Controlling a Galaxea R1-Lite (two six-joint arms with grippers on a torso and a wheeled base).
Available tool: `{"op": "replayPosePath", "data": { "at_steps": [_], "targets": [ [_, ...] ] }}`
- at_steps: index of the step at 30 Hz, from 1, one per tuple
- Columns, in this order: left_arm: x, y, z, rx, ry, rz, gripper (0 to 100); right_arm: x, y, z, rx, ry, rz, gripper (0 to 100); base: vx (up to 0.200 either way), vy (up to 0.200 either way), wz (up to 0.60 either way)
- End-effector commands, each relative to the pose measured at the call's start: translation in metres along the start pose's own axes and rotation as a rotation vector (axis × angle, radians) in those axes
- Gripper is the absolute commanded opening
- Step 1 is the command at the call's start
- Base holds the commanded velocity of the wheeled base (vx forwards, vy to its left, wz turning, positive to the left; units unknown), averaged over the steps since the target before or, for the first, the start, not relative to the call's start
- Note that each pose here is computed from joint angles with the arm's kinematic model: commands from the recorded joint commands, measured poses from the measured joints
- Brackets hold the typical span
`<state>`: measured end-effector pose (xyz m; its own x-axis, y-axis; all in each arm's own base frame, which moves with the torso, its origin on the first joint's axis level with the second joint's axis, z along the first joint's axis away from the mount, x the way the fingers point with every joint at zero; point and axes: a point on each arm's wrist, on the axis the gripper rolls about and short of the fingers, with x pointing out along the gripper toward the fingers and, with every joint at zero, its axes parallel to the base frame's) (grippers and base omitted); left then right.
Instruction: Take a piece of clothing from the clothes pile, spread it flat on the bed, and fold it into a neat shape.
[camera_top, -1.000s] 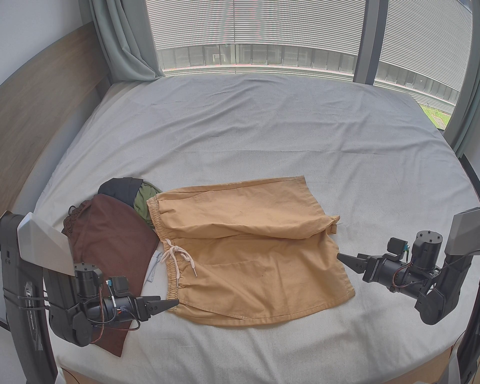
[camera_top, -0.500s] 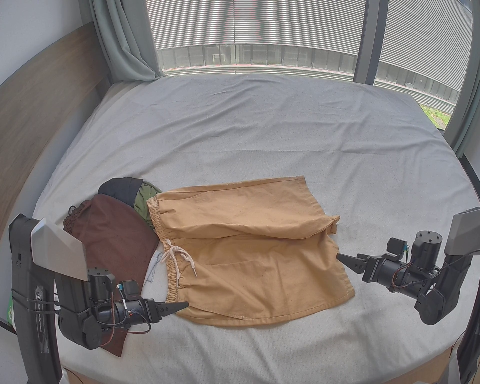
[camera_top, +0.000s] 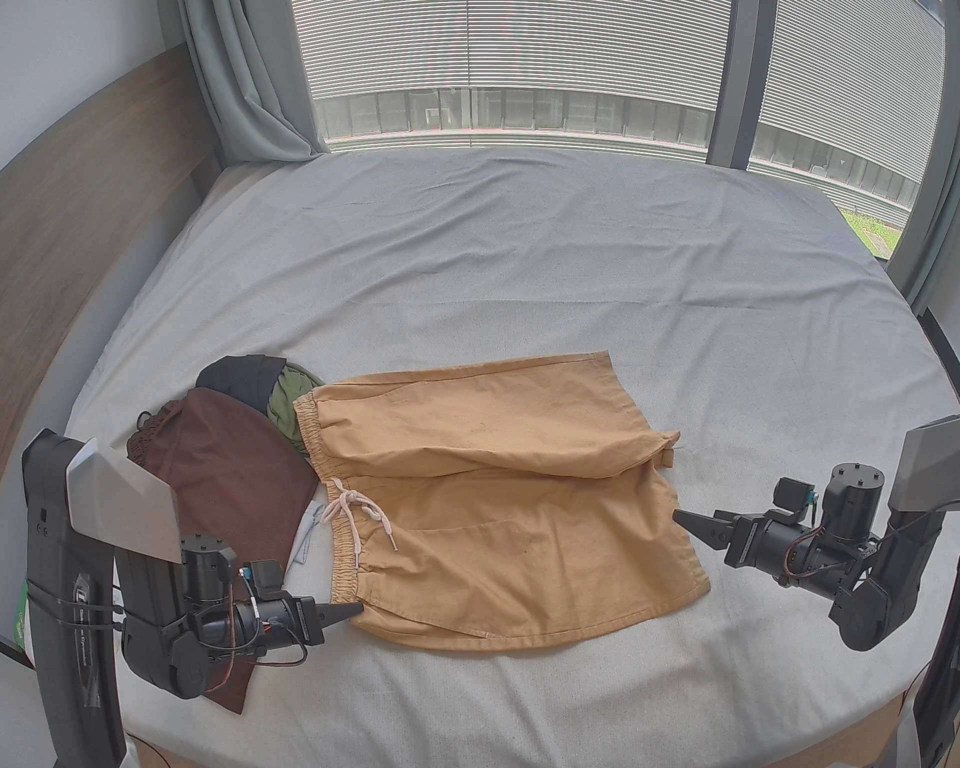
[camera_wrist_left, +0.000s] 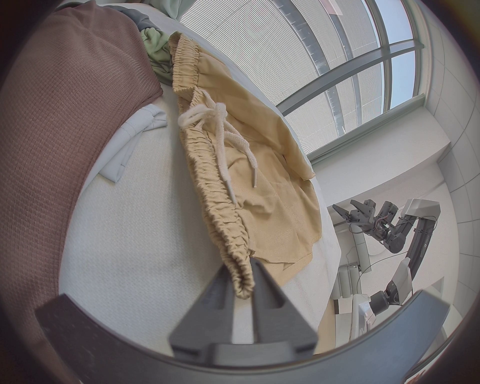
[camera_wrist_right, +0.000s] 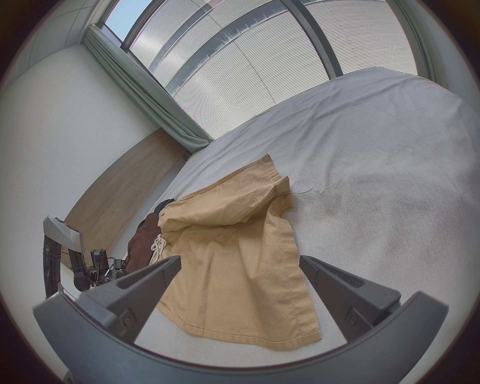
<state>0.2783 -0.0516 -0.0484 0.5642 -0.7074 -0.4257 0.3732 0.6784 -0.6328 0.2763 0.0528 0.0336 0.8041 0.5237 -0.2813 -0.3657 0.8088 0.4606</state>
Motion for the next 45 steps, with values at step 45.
{"op": "replayPosePath", "data": {
  "at_steps": [45],
  "targets": [
    [-0.007,0.005,0.003,0.038,-0.017,0.016,0,0.009,-0.046,-0.069,0.197,0.274,-0.048,100,0.000,0.000,0.00]
  ]
}}
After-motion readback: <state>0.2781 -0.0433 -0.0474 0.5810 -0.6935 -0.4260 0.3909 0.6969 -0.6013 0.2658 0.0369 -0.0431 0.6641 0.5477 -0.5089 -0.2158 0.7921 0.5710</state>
